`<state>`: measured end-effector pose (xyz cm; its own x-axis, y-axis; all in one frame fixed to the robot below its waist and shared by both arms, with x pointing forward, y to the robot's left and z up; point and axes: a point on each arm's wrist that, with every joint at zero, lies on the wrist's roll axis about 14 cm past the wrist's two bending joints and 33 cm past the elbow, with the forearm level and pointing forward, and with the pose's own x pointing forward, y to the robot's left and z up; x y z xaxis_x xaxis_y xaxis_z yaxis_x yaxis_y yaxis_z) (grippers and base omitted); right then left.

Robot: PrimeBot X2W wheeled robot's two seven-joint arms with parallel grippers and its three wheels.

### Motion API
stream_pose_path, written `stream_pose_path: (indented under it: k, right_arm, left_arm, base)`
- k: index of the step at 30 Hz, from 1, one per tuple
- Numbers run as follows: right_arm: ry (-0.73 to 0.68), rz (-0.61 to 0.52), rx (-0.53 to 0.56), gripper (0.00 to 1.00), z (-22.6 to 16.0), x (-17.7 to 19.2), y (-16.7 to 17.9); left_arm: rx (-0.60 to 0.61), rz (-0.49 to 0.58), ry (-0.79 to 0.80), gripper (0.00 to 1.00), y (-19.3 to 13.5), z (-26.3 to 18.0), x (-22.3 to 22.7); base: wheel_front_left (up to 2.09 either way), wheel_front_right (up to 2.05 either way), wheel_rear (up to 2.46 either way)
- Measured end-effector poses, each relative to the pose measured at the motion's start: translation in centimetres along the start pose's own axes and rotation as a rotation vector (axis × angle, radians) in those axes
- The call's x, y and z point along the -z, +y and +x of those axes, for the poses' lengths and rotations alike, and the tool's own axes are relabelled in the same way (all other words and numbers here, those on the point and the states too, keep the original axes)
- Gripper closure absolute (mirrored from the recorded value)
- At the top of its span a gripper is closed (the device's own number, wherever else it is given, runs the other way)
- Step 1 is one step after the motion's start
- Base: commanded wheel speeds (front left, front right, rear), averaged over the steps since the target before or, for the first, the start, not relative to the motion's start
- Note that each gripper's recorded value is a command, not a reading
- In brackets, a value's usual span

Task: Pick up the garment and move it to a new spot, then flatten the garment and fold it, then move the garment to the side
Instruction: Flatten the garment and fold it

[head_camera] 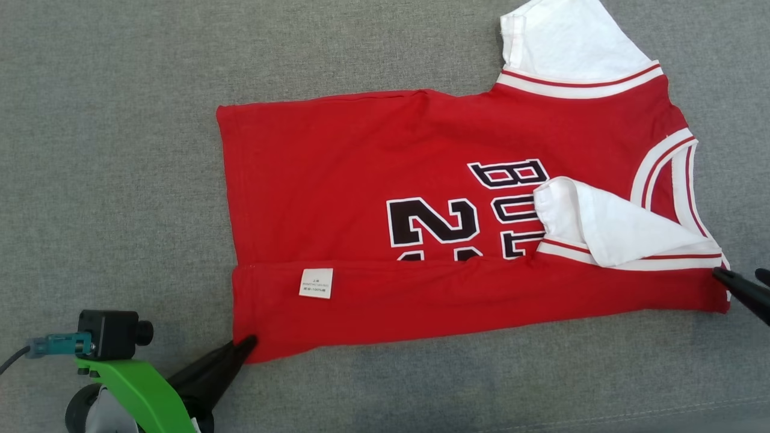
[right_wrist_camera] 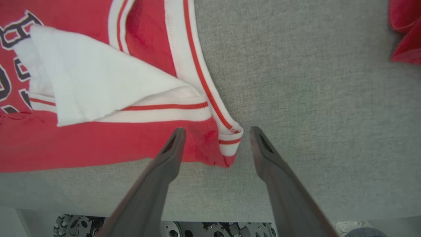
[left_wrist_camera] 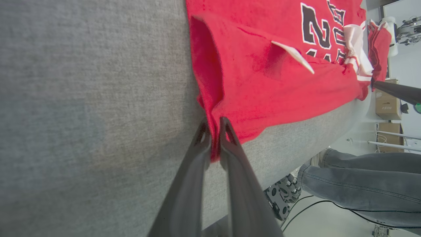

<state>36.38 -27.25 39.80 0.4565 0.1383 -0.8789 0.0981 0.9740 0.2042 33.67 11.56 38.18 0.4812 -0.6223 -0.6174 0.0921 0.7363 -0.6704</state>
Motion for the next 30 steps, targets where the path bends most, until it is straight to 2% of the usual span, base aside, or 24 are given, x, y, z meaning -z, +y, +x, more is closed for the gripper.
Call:
stream_pose_path:
  k: [3,6,8,9,10,14,19,27,30]
  right_arm:
    - [-0.067,-0.031,0.012,0.00,-0.5,-1.8,-0.2]
    - [-0.212,-0.069,-0.001,0.00,-1.6,-5.9,0.6]
    - [-0.318,-0.093,-0.016,0.00,-2.0,-9.0,1.4]
    - [-0.427,-0.113,-0.017,0.00,-2.1,-12.2,2.1]
    - [-0.458,-0.127,-0.011,0.00,-1.8,-13.4,2.4]
    - [-0.464,-0.157,-0.040,0.00,2.2,-15.7,4.9]
    - [-0.505,-0.176,-0.061,0.00,6.6,-19.1,7.7]
    - [-0.473,-0.204,-0.035,0.00,12.1,-20.7,9.0]
    - [-0.448,-0.206,-0.069,0.00,13.7,-20.9,10.7]
  left_arm:
    - [-0.026,0.036,0.013,0.00,0.5,-0.3,0.2]
    - [-0.036,0.077,0.029,0.00,0.6,-0.8,-0.1]
    - [-0.048,0.112,-0.008,0.00,0.8,-1.0,-1.8]
    - [-0.044,0.146,-0.078,0.00,0.7,-0.7,-4.6]
    - [-0.051,0.170,-0.112,0.00,0.9,-0.4,-6.2]
    - [-0.089,0.241,-0.198,0.00,2.0,1.9,-11.1]
    - [-0.127,0.257,-0.168,0.00,3.6,6.1,-13.2]
    - [-0.128,0.279,-0.134,0.00,4.5,9.3,-14.4]
    - [-0.127,0.279,-0.124,0.00,4.7,9.6,-14.4]
  base:
    - [0.00,0.00,0.00]
    - [0.00,0.00,0.00]
    - [0.00,0.00,0.00]
    - [0.00,0.00,0.00]
    - [0.00,0.00,0.00]
    - [0.00,0.00,0.00]
    - [0.00,0.00,0.00]
    - [0.00,0.00,0.00]
    - [0.00,0.00,0.00]
